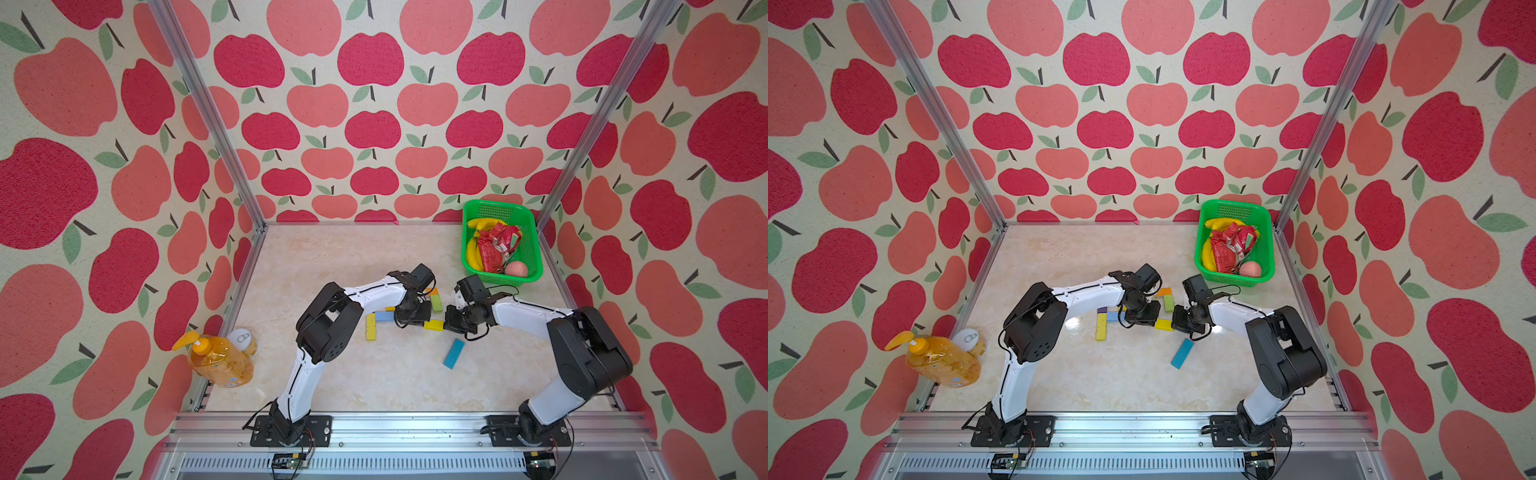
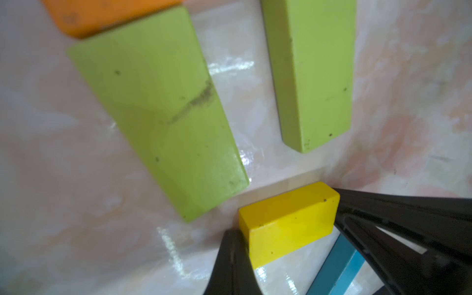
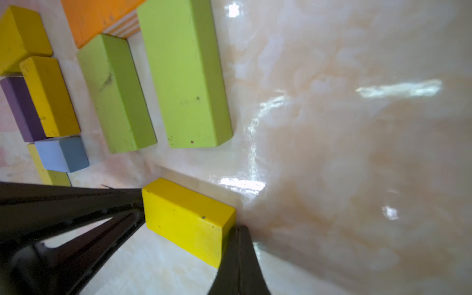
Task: Assemble the letter p with building blocks
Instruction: Assemble the building block at the center of the board.
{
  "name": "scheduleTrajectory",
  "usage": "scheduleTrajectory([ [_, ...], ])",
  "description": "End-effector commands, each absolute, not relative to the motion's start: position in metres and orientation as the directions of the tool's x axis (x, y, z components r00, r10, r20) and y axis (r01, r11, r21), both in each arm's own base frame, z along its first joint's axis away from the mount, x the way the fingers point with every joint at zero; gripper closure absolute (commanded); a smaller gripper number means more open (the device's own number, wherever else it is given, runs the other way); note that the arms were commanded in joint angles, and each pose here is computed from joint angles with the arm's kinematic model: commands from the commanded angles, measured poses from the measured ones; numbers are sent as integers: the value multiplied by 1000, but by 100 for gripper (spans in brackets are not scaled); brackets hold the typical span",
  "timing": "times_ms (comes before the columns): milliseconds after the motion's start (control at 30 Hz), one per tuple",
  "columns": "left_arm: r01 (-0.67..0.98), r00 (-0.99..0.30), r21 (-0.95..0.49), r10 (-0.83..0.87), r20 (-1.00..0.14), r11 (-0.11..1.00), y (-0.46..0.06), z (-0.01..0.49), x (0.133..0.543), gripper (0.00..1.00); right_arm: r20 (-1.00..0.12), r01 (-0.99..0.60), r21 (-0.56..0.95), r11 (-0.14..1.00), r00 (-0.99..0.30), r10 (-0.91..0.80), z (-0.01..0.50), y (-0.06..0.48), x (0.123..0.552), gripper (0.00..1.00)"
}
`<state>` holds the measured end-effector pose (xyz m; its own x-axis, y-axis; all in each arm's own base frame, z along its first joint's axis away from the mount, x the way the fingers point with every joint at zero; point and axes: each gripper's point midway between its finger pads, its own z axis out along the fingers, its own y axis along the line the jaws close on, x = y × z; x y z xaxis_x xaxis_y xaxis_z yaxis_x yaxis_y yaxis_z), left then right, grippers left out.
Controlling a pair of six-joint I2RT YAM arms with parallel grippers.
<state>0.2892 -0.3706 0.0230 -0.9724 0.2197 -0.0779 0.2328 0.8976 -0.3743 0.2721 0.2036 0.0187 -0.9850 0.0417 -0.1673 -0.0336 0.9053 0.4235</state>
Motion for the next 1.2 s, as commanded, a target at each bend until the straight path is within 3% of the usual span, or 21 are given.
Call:
scheduleTrajectory([
  [0,251,-967,-373,250,-51,893,-374,20,286,100,-103,-16,333,943,-994,20,-2,184,260,100],
  [1167,213,-973,-352,232,12,912,-379,4,295,100,-65,-29,343,939,-998,-7,-11,183,281,100],
])
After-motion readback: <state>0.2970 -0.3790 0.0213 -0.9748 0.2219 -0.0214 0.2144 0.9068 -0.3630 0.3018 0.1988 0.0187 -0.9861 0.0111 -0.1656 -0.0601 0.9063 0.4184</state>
